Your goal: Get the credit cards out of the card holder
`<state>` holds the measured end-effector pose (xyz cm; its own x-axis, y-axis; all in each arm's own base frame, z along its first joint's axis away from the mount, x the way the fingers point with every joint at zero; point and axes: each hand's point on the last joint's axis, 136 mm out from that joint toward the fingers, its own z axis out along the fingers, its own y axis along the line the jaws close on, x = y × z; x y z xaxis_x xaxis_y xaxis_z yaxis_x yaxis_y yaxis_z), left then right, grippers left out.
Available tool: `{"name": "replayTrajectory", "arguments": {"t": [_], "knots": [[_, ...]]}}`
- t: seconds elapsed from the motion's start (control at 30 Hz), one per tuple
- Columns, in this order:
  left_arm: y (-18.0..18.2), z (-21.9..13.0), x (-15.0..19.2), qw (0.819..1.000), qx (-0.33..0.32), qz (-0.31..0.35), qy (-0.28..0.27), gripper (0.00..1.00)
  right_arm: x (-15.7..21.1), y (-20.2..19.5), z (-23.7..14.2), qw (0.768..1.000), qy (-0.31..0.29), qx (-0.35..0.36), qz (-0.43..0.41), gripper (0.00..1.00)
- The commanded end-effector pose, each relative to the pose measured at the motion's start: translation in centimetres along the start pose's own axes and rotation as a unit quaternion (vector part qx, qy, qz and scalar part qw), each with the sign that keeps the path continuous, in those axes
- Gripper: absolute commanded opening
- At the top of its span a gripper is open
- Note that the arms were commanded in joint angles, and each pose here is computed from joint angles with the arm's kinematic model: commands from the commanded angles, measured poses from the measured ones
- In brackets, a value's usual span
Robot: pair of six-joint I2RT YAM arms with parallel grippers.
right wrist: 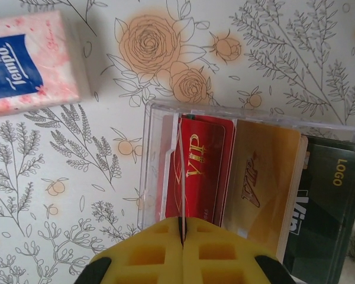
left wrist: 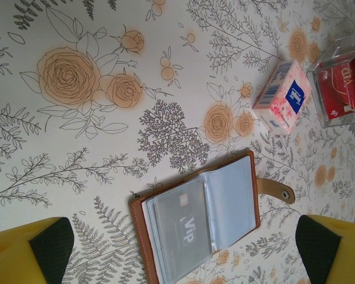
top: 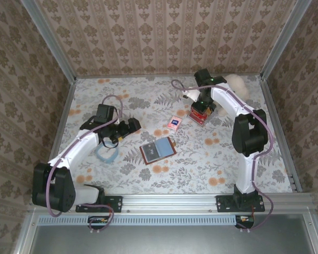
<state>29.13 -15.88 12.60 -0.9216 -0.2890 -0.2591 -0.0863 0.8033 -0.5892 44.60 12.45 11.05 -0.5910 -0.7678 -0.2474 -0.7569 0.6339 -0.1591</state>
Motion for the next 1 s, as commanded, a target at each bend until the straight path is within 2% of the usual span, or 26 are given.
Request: {"name": "replayTrajectory", "arguments": {"t": [0.0,0.23,0.43,0.57,0.67,0.83,0.97], "knots": [[-0.7,-0.3,-0.8,1.000,0.013,0.004,-0.004,1.00,0.3,-0.9,0.3,1.000,0.018,0.011,0.003,0.02],[-0.9,-0.2,-0.7,1.000,0.020,0.001,0.000,1.00,0.8,-1.2,1.1,0.999,0.042,0.013,0.001,0.03],[-0.9,-0.1,-0.6,1.000,0.024,-0.001,0.001,1.00,1.2,-0.7,1.2,0.999,0.046,0.002,0.004,0.10],[-0.9,-0.1,-0.5,1.000,0.026,-0.002,0.003,1.00,1.1,-0.7,1.2,0.999,0.045,0.006,0.013,0.18],[-0.9,-0.2,-0.6,1.000,0.026,-0.002,0.001,1.00,0.6,-0.8,0.3,0.999,0.029,0.010,0.022,0.28],[-1.0,-0.3,-0.4,1.000,0.028,-0.003,0.002,1.00,-0.3,-1.0,-2.1,0.999,-0.005,0.020,0.042,0.30],[-0.7,-0.4,0.1,1.000,0.026,-0.008,0.005,1.00,-1.4,-0.7,-4.9,0.994,-0.057,0.022,0.095,0.31]]}}
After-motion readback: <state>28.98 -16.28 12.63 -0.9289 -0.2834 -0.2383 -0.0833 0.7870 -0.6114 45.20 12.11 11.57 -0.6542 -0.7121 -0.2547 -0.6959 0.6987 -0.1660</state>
